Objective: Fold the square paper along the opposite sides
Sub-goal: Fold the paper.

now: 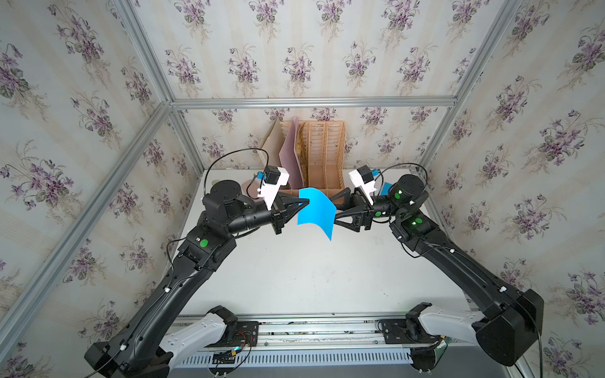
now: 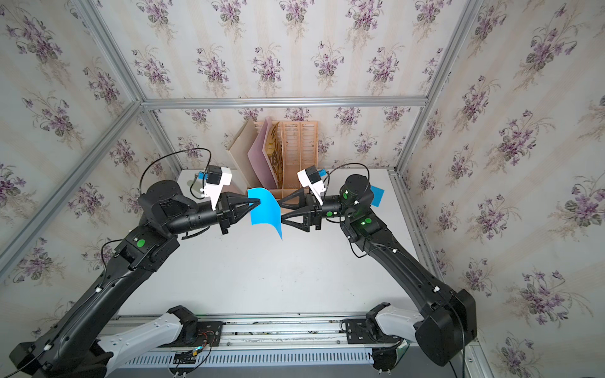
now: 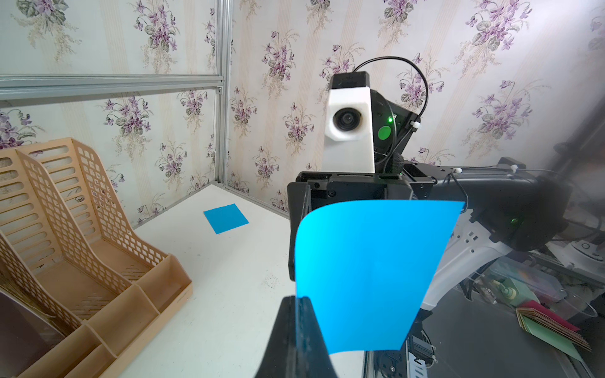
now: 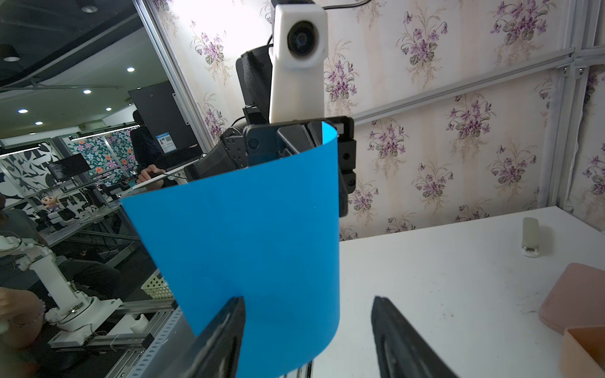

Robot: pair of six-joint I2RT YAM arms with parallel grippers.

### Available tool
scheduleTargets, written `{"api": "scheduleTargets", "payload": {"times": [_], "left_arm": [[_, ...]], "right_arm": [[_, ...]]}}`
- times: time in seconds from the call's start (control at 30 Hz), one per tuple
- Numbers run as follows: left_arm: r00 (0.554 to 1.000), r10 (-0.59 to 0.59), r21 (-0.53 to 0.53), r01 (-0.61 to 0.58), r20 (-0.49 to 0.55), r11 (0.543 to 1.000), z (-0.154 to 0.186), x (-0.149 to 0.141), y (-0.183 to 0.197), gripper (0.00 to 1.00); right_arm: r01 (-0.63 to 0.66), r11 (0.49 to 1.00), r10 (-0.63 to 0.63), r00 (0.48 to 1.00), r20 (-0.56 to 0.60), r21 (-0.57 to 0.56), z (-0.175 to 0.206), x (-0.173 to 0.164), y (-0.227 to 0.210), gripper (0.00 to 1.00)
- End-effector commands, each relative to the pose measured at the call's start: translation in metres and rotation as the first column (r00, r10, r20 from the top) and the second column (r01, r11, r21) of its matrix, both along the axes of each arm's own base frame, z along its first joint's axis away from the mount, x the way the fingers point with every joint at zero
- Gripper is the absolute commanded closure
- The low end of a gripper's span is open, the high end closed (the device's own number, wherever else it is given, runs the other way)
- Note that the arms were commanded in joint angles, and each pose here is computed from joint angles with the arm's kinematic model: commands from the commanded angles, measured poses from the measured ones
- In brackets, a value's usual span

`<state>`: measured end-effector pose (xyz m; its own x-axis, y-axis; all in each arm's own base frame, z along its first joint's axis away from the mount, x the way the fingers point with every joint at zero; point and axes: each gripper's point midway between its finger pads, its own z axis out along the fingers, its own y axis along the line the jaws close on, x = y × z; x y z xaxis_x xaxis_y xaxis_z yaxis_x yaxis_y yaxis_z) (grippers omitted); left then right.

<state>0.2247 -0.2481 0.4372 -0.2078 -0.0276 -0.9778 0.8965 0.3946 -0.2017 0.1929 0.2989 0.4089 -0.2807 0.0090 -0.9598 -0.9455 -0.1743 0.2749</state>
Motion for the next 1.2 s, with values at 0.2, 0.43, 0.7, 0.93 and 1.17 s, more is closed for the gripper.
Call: {"api": "scheduleTargets", "payload": {"times": [0.2,0.43,0.7,0.93,1.17], "left_arm": [[0.999,0.022,0.001,-0.022,0.038,1.0,0.007,0.005,0.001,1.0],[1.0,0.006,-0.001,-0.006,0.027,1.0,0.005,0.003,-0.001,1.0],[1.0,-0.028,-0.007,0.028,0.008,1.0,0.003,-0.001,-0.004,1.0],[0.997,-0.072,-0.019,0.071,-0.012,0.997,0.001,-0.007,-0.007,1.0],[0.996,-0.091,-0.02,0.09,-0.02,0.996,0.0,-0.01,-0.008,1.0]], "right_arm": [[-0.035,0.999,0.035,0.999,0.024,-0.002,0.001,-0.012,0.011,0.34],[-0.032,0.999,0.033,0.999,0.026,-0.002,0.001,-0.009,0.015,0.33],[-0.032,0.999,0.032,0.999,0.029,0.003,0.005,-0.004,0.023,0.33],[-0.036,0.999,0.036,0.999,0.021,-0.002,0.003,0.0,0.031,0.34],[-0.042,0.999,0.042,0.999,0.014,-0.019,-0.001,0.001,0.036,0.45]]}}
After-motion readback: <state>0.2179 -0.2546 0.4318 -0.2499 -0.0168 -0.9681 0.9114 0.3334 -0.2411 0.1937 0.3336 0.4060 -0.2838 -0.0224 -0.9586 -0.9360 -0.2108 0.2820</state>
